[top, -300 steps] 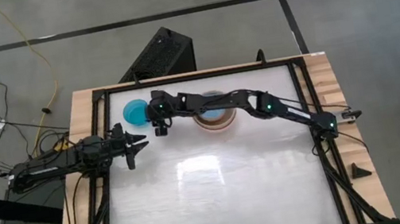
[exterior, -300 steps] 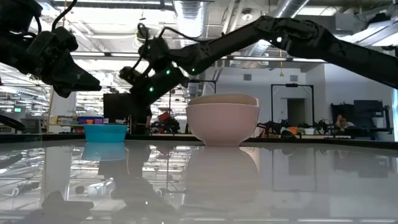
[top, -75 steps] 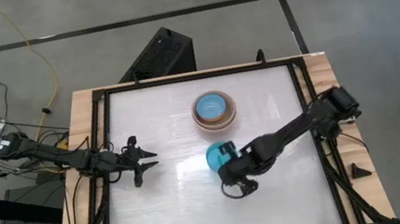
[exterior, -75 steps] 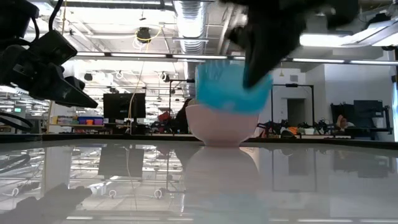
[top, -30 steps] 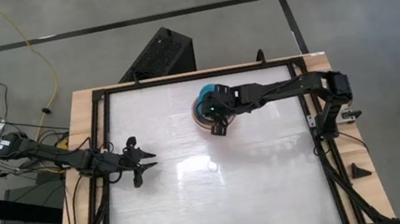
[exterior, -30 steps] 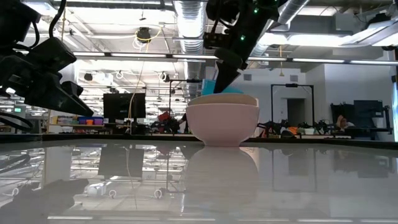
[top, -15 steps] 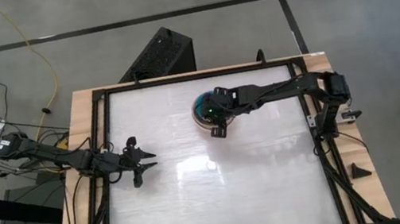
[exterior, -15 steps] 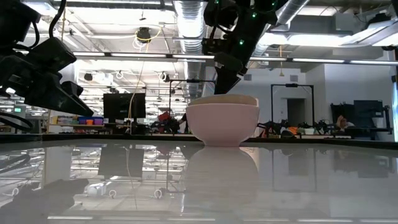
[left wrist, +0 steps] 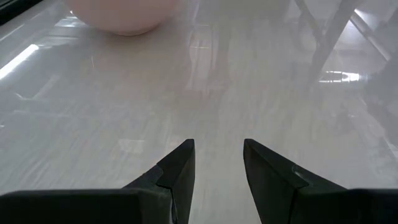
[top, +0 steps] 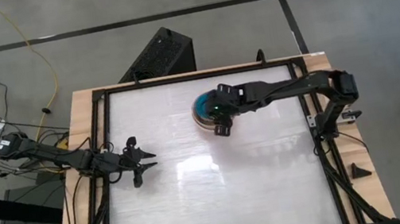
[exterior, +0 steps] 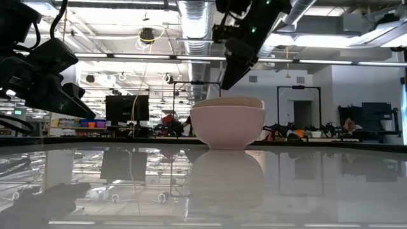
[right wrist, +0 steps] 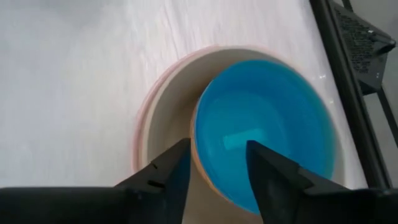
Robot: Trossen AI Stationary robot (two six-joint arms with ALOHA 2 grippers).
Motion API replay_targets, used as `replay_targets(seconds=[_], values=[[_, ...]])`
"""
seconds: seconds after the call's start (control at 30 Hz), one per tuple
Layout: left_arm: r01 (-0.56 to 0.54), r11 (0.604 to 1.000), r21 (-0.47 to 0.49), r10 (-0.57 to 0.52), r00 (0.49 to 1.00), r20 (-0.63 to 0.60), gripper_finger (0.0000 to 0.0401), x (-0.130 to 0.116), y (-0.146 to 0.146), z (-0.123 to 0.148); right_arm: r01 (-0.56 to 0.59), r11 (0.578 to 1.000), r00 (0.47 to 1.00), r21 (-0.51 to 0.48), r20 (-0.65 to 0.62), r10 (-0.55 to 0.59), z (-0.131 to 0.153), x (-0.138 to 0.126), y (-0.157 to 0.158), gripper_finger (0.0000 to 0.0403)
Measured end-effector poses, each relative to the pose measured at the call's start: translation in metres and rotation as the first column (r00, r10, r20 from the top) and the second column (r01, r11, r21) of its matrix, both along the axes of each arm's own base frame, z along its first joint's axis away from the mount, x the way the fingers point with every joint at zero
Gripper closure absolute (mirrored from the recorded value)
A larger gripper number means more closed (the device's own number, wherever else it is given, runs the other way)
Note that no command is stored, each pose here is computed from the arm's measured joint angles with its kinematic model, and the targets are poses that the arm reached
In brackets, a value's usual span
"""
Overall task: Nest bowls inside each other
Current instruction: Return to Home Position
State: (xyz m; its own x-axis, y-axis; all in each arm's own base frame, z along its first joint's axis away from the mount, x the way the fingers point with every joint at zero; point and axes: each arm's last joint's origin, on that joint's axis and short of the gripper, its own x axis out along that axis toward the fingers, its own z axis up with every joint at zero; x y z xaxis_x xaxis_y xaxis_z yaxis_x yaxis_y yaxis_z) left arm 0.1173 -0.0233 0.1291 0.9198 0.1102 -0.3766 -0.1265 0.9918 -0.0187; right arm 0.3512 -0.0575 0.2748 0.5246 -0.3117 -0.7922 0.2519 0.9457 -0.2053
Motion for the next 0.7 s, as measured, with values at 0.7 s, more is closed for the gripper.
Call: replay_targets(seconds=[0.7], values=[[0.0,1.0,0.0,0.0,1.0,0.0,0.0276,0.0,0.0,0.0,-0.159,0.982,0.969,0.106,0.207,0.134,0.015,-0.128,0.094,0.0265]])
